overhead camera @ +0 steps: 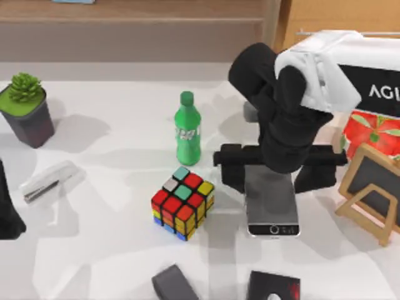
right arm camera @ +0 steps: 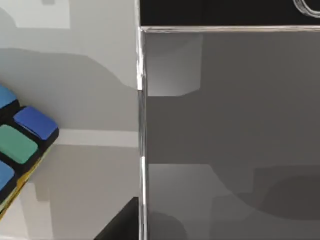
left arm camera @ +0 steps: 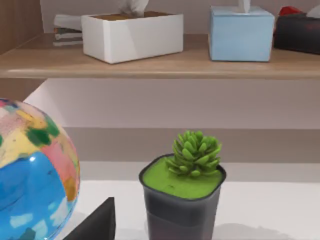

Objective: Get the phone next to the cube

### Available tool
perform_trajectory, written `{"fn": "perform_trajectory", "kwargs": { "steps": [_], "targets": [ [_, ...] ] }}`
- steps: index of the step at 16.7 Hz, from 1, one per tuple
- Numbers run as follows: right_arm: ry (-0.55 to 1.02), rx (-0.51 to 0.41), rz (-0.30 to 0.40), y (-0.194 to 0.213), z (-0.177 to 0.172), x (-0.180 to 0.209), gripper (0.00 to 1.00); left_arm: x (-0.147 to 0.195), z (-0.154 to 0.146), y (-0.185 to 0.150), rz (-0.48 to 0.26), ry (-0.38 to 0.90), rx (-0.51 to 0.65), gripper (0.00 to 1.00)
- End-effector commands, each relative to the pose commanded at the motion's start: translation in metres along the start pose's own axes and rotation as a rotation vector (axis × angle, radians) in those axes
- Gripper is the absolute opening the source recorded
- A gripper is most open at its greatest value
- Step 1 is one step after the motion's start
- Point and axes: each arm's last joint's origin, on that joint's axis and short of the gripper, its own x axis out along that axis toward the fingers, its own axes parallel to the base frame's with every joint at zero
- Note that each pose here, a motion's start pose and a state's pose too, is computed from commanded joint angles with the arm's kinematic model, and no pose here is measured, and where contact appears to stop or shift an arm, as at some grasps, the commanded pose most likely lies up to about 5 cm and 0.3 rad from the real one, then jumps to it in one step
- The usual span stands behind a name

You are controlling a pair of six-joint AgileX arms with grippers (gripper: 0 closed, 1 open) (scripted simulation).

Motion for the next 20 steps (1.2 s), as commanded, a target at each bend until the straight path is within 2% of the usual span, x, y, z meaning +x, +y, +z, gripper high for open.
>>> {"fn": "perform_trajectory", "kwargs": {
  "steps": [6, 10, 20],
  "targets": [
    [0.051, 0.020, -0.047, -0.011, 0.000, 0.028, 0.00, 0.000, 0.000, 0.000, 0.000, 0.000, 0.000, 1.00],
    [0.051, 0.020, -0.047, -0.011, 0.000, 0.028, 0.00, 0.000, 0.000, 0.000, 0.000, 0.000, 0.000, 1.00],
    [0.051, 0.020, -0.047, -0.011, 0.000, 0.028, 0.75, 0.000, 0.000, 0.000, 0.000, 0.000, 0.000, 1.00]
  ]
}}
